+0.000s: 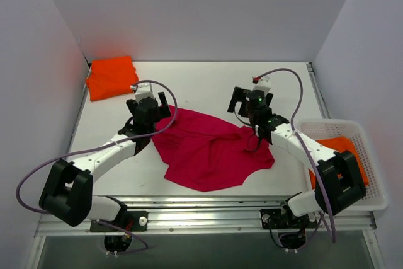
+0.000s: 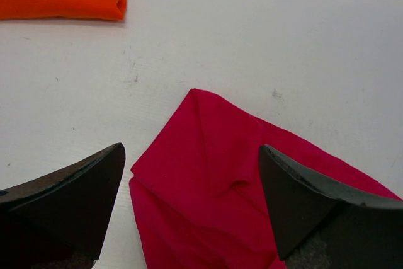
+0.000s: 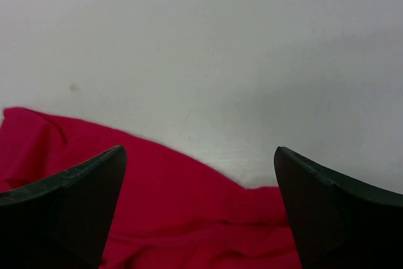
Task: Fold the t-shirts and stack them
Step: Flatten the tshirt out
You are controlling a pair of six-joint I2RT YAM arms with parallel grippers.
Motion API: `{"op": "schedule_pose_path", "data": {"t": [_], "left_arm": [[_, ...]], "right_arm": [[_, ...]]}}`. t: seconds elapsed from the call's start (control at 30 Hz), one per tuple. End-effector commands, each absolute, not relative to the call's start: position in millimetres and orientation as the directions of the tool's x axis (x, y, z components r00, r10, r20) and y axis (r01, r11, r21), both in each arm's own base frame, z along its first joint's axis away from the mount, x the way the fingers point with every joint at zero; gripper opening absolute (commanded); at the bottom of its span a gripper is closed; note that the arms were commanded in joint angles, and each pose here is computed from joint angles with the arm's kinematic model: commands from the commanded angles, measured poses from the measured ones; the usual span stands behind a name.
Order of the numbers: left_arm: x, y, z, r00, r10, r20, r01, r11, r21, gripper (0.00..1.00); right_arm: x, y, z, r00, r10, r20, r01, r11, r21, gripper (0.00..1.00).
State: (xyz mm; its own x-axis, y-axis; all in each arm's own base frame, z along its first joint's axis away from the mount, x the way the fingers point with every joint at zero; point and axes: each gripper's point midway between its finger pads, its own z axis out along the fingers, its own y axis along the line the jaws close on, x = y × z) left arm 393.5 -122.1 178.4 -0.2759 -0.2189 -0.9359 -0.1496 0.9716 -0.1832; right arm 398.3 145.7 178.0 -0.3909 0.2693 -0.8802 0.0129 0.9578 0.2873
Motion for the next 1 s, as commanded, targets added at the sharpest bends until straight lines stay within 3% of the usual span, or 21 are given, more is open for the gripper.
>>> {"op": "schedule_pose_path", "data": {"t": [0.0, 0.23, 0.27, 0.53, 0.97], "left_arm": [[404.5, -138.5, 171.0, -0.305, -0.248, -0.92, -0.109, 0.968, -0.225, 0.96], [409.6, -151.3, 141.9, -0.398, -0.279, -0.874, -0.128, 0.96, -0.248, 1.0], [410.6, -153.1, 137.9, -0.403, -0.286, -0.869, -0.133, 0.958, -0.254, 0.95], [416.8, -172.1, 110.2, -0.461, -0.3, -0.835, -0.106, 0.953, -0.284, 0.83], [402.9, -162.7, 86.1, -0.501, -0.317, -0.805, -0.168, 0.948, -0.269, 0.75]], "right_arm": [[384.4, 145.5, 160.0, -0.412, 0.253, -0.876, 0.125, 0.967, 0.221, 1.0], [384.4, 137.8, 133.2, -0.465, 0.222, -0.857, 0.212, 0.968, 0.135, 1.0], [384.4, 137.9, 131.0, -0.47, 0.221, -0.854, 0.215, 0.968, 0.133, 0.99], [385.9, 140.0, 119.0, -0.499, 0.208, -0.841, 0.219, 0.97, 0.11, 0.99], [388.6, 138.2, 99.9, -0.538, 0.186, -0.822, 0.246, 0.968, 0.059, 0.99]]}}
